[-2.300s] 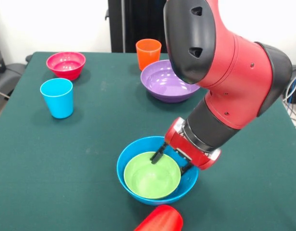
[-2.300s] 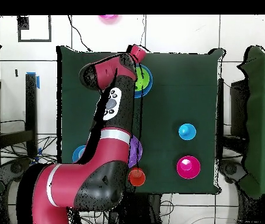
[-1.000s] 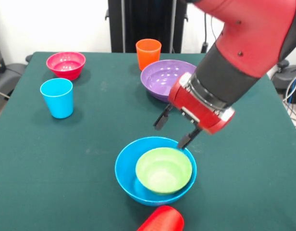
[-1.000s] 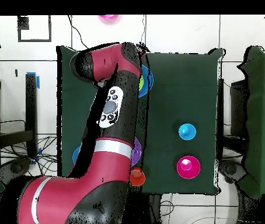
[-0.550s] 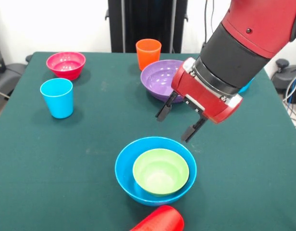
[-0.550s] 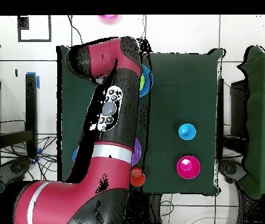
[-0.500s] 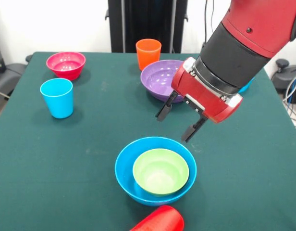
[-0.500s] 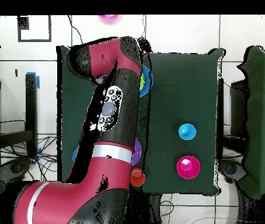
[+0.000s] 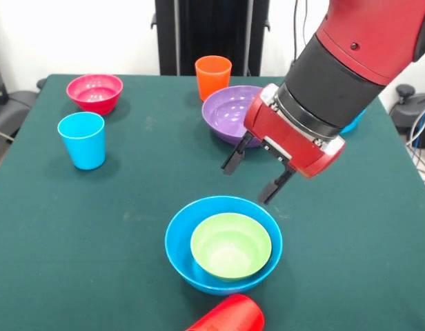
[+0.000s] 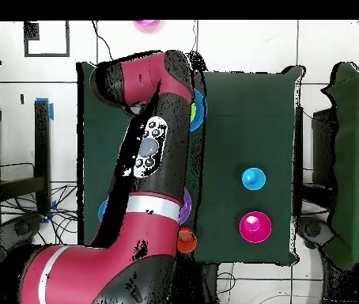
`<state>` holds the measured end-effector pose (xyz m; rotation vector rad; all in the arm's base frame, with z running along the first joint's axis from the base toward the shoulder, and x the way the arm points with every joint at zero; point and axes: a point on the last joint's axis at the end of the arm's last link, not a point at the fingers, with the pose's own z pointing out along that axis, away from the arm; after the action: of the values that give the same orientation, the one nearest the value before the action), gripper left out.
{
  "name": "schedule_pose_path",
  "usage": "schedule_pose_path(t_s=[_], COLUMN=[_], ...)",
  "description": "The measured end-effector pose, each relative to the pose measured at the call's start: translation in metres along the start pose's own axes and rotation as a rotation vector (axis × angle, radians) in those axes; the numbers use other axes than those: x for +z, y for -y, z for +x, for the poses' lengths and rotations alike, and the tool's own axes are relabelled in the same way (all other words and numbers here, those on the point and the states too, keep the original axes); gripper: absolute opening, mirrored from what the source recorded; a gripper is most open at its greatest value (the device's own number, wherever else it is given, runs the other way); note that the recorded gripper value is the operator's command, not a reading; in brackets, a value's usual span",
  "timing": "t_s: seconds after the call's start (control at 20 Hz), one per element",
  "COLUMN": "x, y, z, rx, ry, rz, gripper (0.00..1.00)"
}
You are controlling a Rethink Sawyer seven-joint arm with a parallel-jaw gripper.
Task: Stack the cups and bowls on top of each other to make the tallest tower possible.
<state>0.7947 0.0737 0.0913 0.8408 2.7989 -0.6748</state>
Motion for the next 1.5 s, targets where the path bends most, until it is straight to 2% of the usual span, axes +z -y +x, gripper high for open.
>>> schedule_pose_path(t_s=[0.25,0.35,0.4,0.5,0.6,0.8,0.9,1.1,1.15,1.4,1.5], x=[0.004,0.006,0.010,0.013,0.018,0.025,0.029,0.034,0.036,0.037,0.036], y=[0.009,0.015,0.021,0.027,0.042,0.069,0.091,0.124,0.141,0.170,0.184], z=[-0.008,-0.010,-0.013,-0.016,-0.025,-0.038,-0.049,-0.067,-0.078,-0.101,-0.115], rx=[0.018,0.024,0.024,0.019,-0.009,-0.075,-0.128,-0.200,-0.232,-0.274,-0.282], ry=[-0.016,-0.038,-0.074,-0.107,-0.191,-0.299,-0.352,-0.399,-0.419,-0.458,-0.469], rz=[0.001,0.006,0.014,0.021,0.031,0.035,0.023,0.002,-0.007,-0.019,-0.028], gripper=[1.00,1.00,1.00,1.00,1.00,1.00,1.00,1.00,1.00,1.00,1.00])
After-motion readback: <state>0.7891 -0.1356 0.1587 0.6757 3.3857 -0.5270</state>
